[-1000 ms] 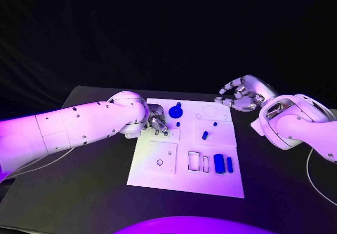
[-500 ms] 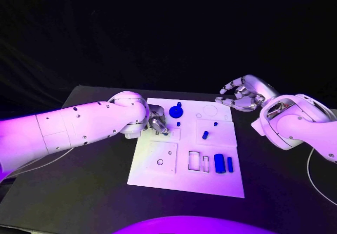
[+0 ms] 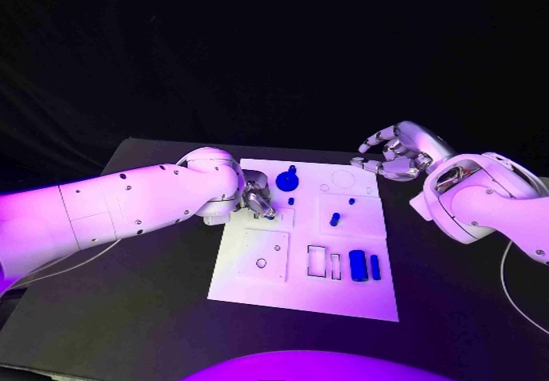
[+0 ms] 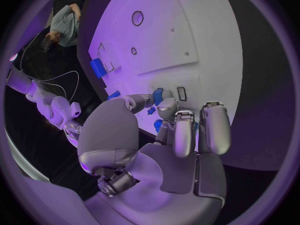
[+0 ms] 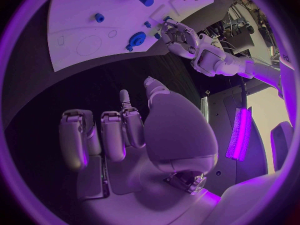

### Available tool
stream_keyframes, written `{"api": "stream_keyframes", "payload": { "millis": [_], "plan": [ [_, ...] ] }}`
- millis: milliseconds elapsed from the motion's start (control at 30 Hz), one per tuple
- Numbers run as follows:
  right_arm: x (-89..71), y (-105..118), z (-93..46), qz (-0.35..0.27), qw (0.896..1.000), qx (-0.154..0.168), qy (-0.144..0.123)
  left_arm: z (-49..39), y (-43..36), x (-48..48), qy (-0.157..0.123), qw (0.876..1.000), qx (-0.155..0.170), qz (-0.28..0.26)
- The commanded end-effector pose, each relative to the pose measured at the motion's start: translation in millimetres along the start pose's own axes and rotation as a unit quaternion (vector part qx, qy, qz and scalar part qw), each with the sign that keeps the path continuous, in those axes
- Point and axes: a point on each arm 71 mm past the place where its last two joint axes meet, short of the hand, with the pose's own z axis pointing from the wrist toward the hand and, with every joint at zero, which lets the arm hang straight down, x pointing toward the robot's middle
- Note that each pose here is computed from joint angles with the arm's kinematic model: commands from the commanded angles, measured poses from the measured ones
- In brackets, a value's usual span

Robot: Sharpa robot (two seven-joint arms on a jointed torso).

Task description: Assemble the parts on the task board

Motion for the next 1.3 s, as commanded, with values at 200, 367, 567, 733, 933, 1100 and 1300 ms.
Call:
{"api": "stream_keyframes", "payload": {
  "millis": [200, 367, 567, 733, 933, 1100, 1300],
  "plan": [
    [1.3, 0.2, -0.2, -0.006, 1.000, -0.003, 0.005, 1.3, 0.0, 3.9, 0.020, 1.000, -0.002, 0.007],
    [1.3, 0.2, -0.1, -0.006, 1.000, -0.003, 0.005, 2.6, -0.7, 4.3, 0.026, 1.000, -0.004, 0.008],
    [1.3, 0.1, -0.1, -0.006, 1.000, -0.003, 0.005, 4.1, -1.3, 4.4, 0.032, 0.999, -0.005, 0.009],
    [1.2, 0.0, -0.2, -0.006, 1.000, -0.003, 0.005, 5.0, -1.3, 4.5, 0.036, 0.999, -0.006, 0.010],
    [1.1, -0.1, -0.3, -0.006, 1.000, -0.003, 0.005, 5.6, -1.1, 4.5, 0.038, 0.999, -0.007, 0.011],
    [1.1, -0.2, -0.4, -0.006, 1.000, -0.003, 0.006, 6.2, -1.1, 4.5, 0.040, 0.999, -0.007, 0.011],
    [1.0, -0.3, -0.6, -0.006, 1.000, -0.003, 0.006, 6.5, -1.1, 4.6, 0.041, 0.999, -0.008, 0.012]
  ]
}}
